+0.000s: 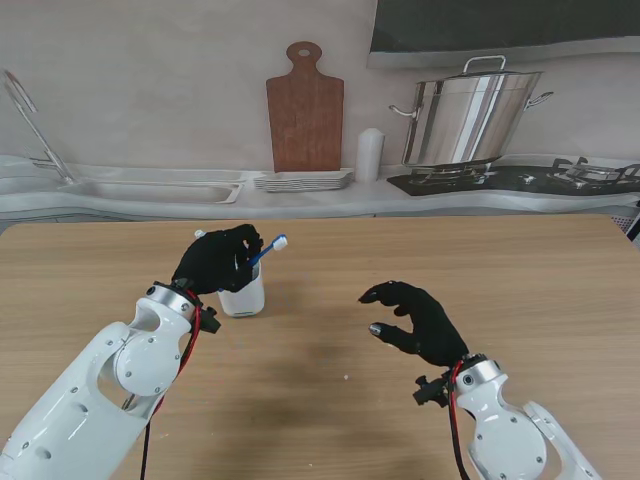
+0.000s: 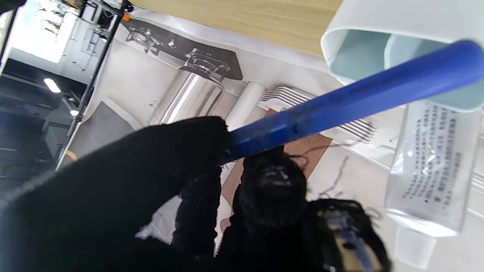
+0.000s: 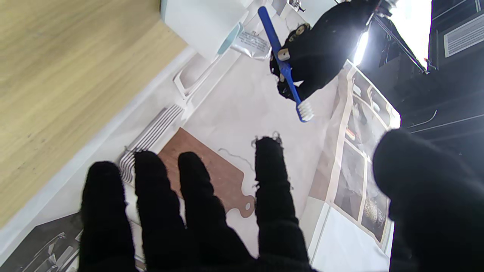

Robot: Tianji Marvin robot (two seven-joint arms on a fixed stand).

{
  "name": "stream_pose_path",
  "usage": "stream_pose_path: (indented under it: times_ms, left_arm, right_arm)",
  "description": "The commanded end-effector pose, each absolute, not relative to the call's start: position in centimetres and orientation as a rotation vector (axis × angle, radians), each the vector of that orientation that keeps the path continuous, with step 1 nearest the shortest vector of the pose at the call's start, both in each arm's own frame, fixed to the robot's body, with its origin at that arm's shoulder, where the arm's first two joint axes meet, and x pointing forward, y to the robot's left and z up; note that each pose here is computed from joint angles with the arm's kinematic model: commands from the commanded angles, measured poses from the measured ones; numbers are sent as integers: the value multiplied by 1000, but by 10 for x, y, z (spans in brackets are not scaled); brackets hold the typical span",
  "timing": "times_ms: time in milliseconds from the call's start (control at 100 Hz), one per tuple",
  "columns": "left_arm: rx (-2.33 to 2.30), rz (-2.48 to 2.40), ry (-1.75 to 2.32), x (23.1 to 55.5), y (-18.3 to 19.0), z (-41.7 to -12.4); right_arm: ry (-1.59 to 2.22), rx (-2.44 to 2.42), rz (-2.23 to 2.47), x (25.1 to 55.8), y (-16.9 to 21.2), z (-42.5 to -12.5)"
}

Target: Organize toothpaste and toothbrush

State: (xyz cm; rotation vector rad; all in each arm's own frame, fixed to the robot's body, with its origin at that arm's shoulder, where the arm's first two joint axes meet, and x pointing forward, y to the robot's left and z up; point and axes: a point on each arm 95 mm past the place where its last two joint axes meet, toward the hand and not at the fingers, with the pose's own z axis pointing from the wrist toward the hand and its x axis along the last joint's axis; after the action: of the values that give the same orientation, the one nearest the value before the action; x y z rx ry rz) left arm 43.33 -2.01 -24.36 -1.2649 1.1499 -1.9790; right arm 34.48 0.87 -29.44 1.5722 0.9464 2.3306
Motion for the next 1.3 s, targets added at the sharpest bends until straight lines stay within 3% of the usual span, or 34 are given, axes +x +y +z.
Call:
stream_pose_path:
  times_ms: [0,520,1290]
  left_arm:
    - [-1246,-2006,1156,439,-17,-240]
    - [-1279,-2051,1100,457,-11,-251]
    - [-1374,-2005,1133,458,-4,-277]
  right_arm:
    - [965,1587,2323,343,11,-298]
    - [971,1592,2318,343,11,-299]
    - [977,1598,2317,344,11,-299]
